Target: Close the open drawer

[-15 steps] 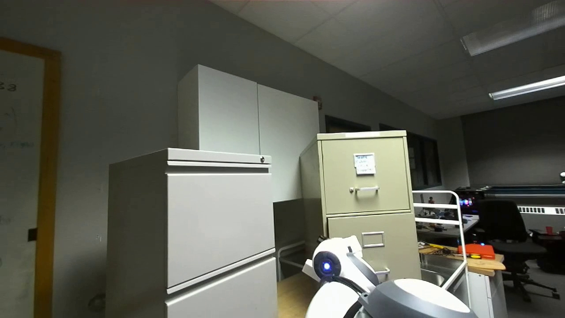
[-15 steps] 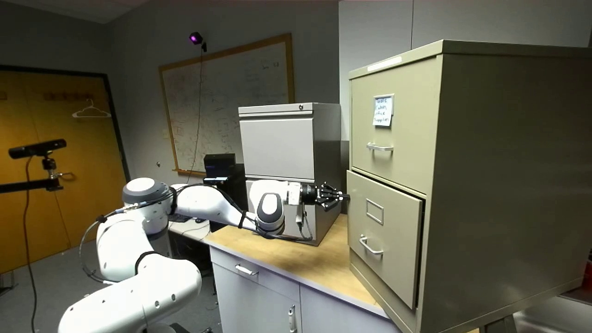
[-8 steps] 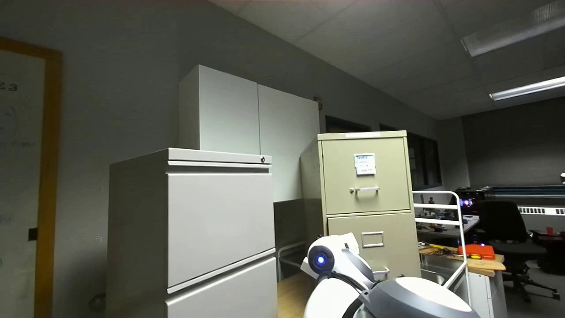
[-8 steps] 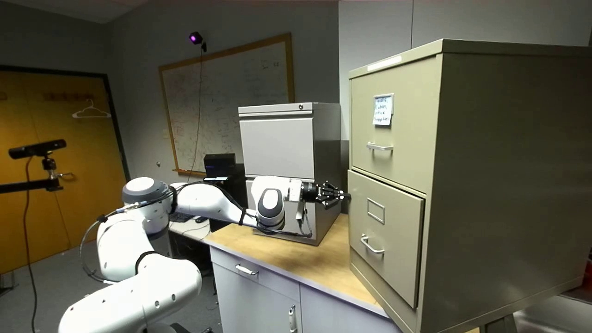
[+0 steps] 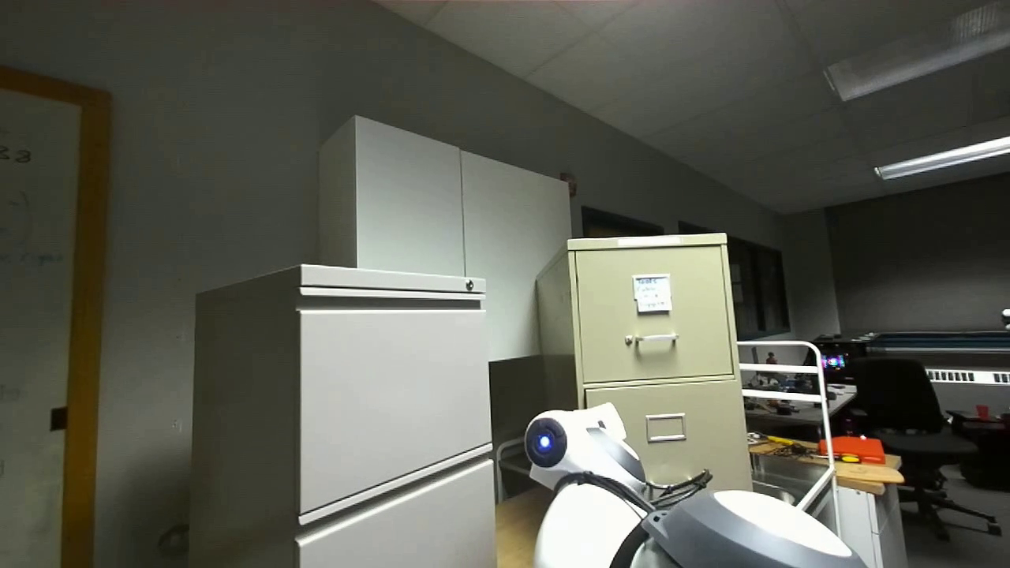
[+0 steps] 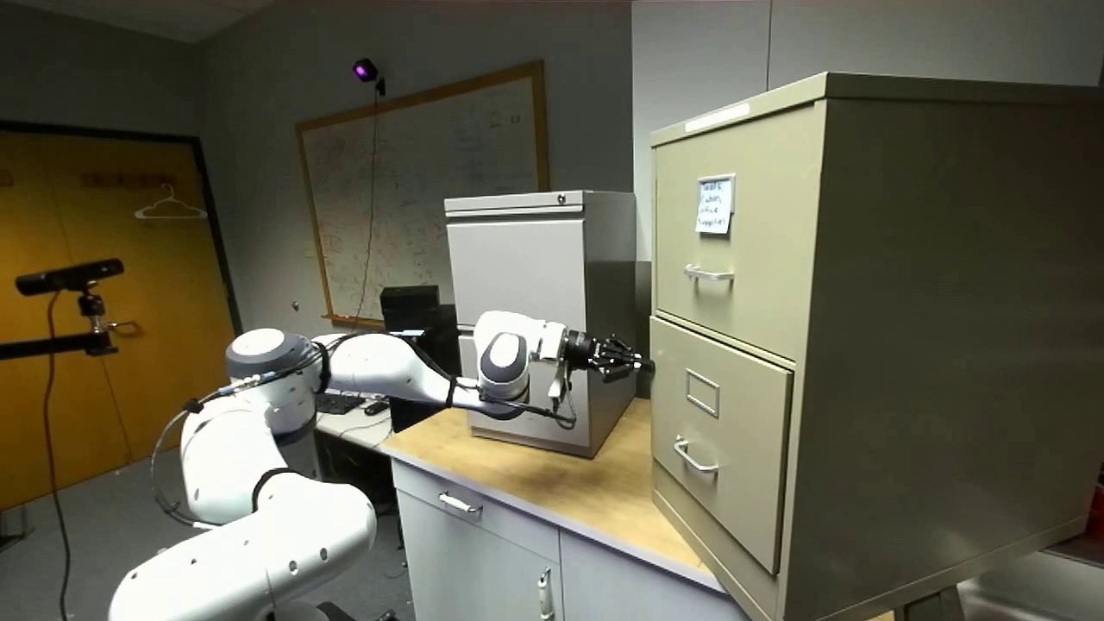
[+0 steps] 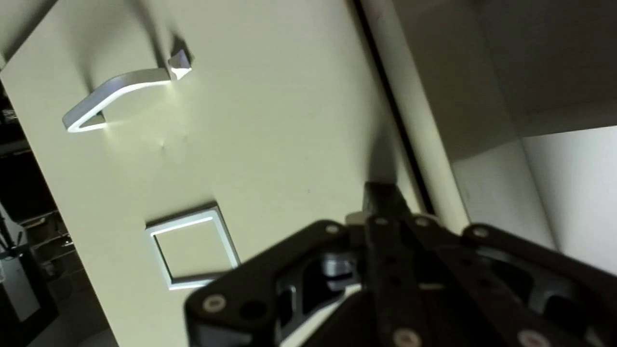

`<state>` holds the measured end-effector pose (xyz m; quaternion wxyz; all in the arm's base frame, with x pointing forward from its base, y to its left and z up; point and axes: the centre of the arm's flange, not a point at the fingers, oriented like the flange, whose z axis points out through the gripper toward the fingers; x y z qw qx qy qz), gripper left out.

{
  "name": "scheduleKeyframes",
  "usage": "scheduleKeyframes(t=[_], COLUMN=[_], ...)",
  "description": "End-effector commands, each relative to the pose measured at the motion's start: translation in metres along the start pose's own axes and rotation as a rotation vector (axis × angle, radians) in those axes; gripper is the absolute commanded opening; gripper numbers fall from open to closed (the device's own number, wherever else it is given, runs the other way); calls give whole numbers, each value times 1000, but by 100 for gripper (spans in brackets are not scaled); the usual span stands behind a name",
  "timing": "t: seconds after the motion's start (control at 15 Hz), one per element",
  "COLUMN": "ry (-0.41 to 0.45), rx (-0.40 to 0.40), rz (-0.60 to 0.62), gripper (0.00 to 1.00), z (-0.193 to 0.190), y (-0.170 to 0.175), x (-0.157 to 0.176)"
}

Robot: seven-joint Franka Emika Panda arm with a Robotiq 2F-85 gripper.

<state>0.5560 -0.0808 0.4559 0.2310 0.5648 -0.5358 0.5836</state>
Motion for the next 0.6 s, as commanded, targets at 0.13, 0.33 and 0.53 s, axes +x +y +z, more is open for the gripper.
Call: scheduleKeyframes(t=[0.13, 0.33, 0.53], ry=[-48, -51, -81], rx=[-3, -13, 17], rz=[-63, -77, -93], gripper=[0, 0, 0], z=[14, 13, 10], y=[-44, -48, -56], x=[-2, -3, -8])
